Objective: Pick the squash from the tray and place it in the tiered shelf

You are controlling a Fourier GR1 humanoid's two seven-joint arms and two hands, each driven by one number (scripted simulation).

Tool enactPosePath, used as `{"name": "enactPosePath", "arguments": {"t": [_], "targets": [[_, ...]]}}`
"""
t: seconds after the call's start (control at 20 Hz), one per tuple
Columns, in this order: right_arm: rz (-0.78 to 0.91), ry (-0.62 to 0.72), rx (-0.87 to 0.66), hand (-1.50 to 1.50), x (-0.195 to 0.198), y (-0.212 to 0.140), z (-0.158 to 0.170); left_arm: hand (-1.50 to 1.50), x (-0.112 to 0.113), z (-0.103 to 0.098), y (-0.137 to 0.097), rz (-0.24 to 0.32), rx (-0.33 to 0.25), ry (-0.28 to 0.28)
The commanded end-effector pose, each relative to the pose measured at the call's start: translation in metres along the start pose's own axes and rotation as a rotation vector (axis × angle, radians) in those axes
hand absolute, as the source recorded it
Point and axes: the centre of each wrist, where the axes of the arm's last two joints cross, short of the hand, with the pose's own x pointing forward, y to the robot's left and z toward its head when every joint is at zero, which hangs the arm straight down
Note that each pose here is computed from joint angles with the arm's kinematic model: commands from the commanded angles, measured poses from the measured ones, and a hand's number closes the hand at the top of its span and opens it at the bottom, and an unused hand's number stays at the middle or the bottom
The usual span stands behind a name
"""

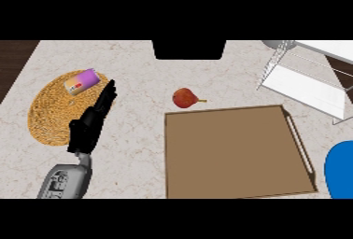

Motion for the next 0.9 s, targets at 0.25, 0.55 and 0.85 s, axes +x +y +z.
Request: {"name": "enactPosePath", "arguments": {"t": [0.25,0.55,0.85], "targets": [[-0.073,0.130,-0.043,-1.50,-0.016,-0.013,-0.007,0.00,0.002,0.008,-0.005,0.014,-0.006,0.007],[-0.228,0.106,0.006,-1.50,0.009,-0.032,-0.004,0.00,0.003,0.010,-0.002,-0.008,0.004,0.010],[-0.313,0.111,0.021,-1.50,0.026,-0.047,-0.009,0.00,-0.012,0.003,0.011,0.000,0.002,-0.002]]}}
